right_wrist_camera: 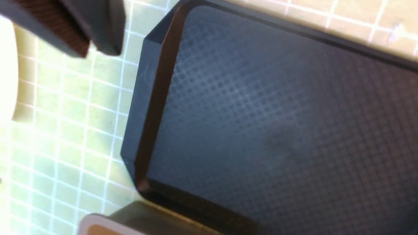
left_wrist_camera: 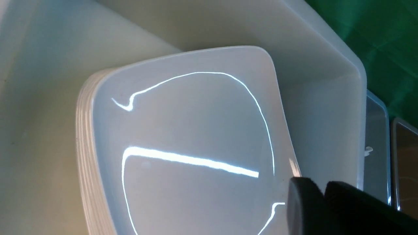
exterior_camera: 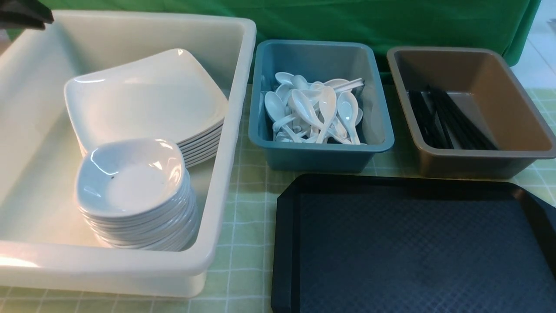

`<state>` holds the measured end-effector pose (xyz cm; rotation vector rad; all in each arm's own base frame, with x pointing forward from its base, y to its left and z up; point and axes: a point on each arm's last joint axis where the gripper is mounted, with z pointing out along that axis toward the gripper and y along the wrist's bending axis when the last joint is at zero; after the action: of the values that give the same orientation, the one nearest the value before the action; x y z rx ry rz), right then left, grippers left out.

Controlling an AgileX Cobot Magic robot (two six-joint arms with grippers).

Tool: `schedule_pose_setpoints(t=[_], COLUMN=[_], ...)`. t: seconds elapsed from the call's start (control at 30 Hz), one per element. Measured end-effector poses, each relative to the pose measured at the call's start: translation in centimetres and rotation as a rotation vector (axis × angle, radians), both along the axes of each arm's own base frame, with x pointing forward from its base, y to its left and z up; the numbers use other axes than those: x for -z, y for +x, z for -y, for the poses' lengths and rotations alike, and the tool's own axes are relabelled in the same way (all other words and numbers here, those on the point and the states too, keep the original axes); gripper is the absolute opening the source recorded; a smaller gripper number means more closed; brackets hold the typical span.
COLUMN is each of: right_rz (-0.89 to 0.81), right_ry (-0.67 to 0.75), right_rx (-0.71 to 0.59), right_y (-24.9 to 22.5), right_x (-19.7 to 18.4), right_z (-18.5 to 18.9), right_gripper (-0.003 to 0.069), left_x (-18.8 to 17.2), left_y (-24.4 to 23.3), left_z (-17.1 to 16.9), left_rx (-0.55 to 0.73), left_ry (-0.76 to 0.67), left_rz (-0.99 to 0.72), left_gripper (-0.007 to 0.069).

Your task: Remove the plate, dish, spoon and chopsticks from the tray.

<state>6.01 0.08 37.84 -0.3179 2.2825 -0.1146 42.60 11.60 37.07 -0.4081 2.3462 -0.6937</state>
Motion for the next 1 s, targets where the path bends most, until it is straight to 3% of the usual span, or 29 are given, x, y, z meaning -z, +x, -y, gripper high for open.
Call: schedule_pose_setpoints(t=[0.27,0.53,0.8,1.0], right_rz=[0.2,0.528,0.639,0.638], right_ry=[0.082,0.231,0.251,0.251], right_rx=[0.04,-0.015,-0.017,-0.016], right_y=[-3.6,-1.9,-0.6,-0.5], right_x=[3.1,8.3,10.1,10.3], right_z=[0.4,-0.6,-0.7,-0.7], right_gripper=[-0.0001,-0.0001,0.0016,0.0031], left_x=[-3.9,-4.2,-4.9,-8.5], left_y=[-2.0,-2.0,-2.4,-5.1], left_z=[3.1,4.3,5.5,6.4], left_rx=[0.061,0.083,0.108,0.107], left_ry=[0.118,0.134,0.135,0.159], left_rz=[0.075,0.075,0.094,0.18], left_gripper=[-0.0012,-0.0012,-0.0012,-0.0012])
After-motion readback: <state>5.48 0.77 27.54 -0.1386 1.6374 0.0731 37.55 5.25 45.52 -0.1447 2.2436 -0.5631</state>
